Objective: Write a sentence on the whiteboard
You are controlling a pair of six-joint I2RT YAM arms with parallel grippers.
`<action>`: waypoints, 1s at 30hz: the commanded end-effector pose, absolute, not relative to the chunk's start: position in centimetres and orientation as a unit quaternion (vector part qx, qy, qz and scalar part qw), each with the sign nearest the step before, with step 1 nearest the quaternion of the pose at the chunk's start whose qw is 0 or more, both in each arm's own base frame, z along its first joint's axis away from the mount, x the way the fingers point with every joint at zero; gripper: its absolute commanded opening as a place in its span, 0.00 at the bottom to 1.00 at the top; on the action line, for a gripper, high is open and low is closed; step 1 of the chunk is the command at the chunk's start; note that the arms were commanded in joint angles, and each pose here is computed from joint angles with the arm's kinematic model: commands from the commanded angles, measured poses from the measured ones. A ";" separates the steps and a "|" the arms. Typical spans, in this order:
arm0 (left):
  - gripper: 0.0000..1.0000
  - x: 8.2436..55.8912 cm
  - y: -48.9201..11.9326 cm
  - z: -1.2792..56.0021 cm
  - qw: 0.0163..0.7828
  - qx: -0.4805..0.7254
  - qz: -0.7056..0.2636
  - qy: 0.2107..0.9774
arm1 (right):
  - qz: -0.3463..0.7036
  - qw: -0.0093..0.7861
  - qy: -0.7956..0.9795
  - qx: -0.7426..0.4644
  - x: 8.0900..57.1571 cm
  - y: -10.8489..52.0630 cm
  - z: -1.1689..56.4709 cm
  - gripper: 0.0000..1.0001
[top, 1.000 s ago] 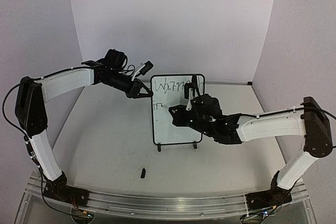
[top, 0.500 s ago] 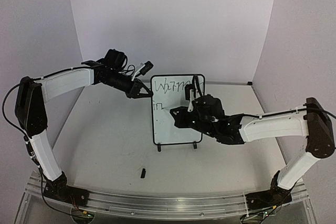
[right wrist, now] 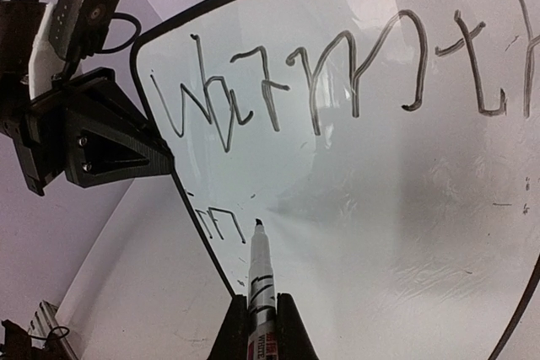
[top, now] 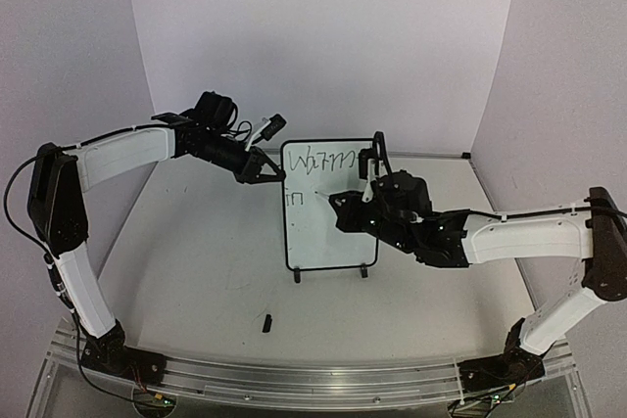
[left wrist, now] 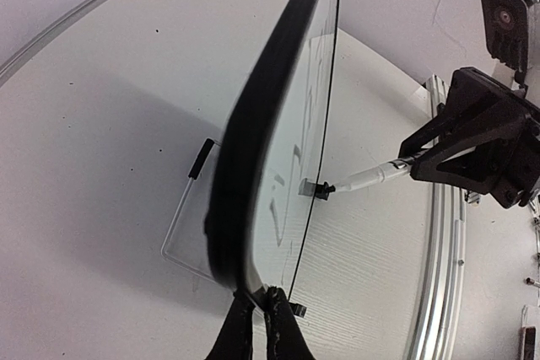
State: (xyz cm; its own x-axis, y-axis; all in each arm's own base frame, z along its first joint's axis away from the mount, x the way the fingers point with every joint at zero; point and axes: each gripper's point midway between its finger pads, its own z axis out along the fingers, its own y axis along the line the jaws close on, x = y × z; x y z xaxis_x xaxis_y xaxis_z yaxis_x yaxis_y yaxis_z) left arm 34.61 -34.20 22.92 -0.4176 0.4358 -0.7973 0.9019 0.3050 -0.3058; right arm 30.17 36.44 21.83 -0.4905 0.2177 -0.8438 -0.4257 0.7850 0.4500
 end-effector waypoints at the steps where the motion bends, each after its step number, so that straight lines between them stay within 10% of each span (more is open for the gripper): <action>1: 0.00 34.2 -33.4 22.3 0.304 0.464 -0.353 0.754 | 0.303 0.507 0.805 -0.057 31.0 36.3 21.4 0.00; 30: 0.00 34.2 -33.4 22.4 0.304 0.464 -0.354 0.753 | 0.273 0.536 0.798 -0.035 31.7 34.7 23.1 0.00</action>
